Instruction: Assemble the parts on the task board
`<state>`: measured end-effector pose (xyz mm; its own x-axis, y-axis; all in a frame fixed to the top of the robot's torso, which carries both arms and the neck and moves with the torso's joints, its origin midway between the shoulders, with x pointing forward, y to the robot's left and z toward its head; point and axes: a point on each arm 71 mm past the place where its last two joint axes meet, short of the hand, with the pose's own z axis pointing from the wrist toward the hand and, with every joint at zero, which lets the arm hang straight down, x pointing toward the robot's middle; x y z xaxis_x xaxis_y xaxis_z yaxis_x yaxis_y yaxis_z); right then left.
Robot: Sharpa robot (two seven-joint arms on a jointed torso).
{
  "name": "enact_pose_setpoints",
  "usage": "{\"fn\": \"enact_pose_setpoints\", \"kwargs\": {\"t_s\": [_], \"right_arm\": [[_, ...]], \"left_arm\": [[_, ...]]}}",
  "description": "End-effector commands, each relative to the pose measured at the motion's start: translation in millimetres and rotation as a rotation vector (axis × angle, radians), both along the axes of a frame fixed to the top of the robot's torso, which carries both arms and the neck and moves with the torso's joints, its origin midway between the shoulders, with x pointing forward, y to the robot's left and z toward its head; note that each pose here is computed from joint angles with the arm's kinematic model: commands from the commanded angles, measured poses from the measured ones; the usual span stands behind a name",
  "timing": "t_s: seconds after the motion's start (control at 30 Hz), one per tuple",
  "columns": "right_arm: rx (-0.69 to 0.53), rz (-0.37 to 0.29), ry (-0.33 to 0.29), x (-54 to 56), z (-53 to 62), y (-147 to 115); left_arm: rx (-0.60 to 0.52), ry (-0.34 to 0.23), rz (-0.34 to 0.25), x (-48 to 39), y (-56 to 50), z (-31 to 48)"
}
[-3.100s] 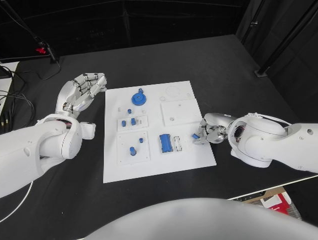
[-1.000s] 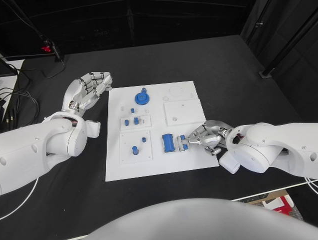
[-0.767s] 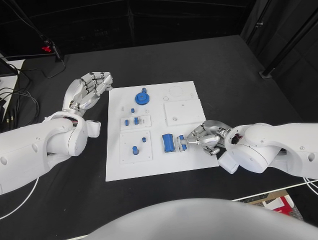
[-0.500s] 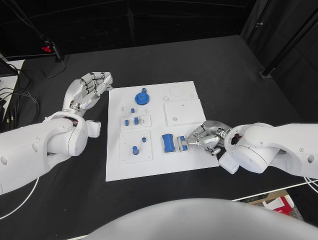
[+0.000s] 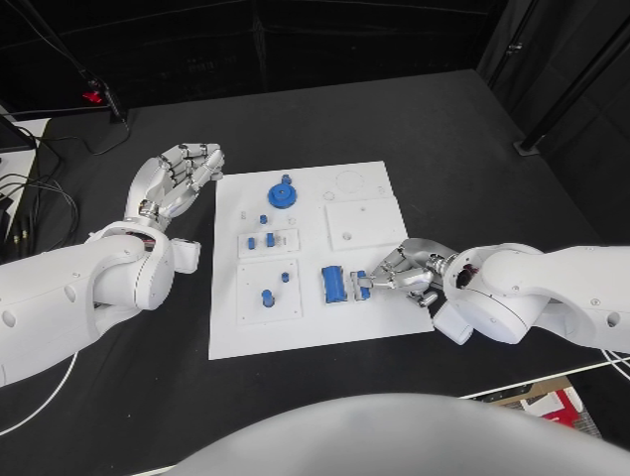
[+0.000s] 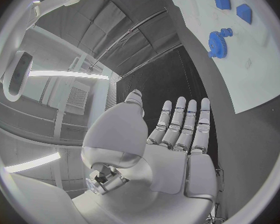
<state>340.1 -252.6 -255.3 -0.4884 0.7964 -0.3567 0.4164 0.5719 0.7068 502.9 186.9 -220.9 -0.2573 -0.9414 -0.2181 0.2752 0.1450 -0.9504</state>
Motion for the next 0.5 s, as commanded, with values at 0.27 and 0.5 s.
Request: {"fn": "enact_pose_setpoints", "kwargs": {"t_s": [0.27, 0.5], "right_arm": [[-0.055, 0.053, -0.053, 0.7, 2.1, 3.5], [-0.075, 0.079, -0.080, 1.5, 3.4, 4.6]], "left_arm": [[-0.018, -0.045, -0.021, -1.0, -2.0, 4.0], [-0.017, -0.044, -0.020, -1.0, -1.6, 3.9]]}}
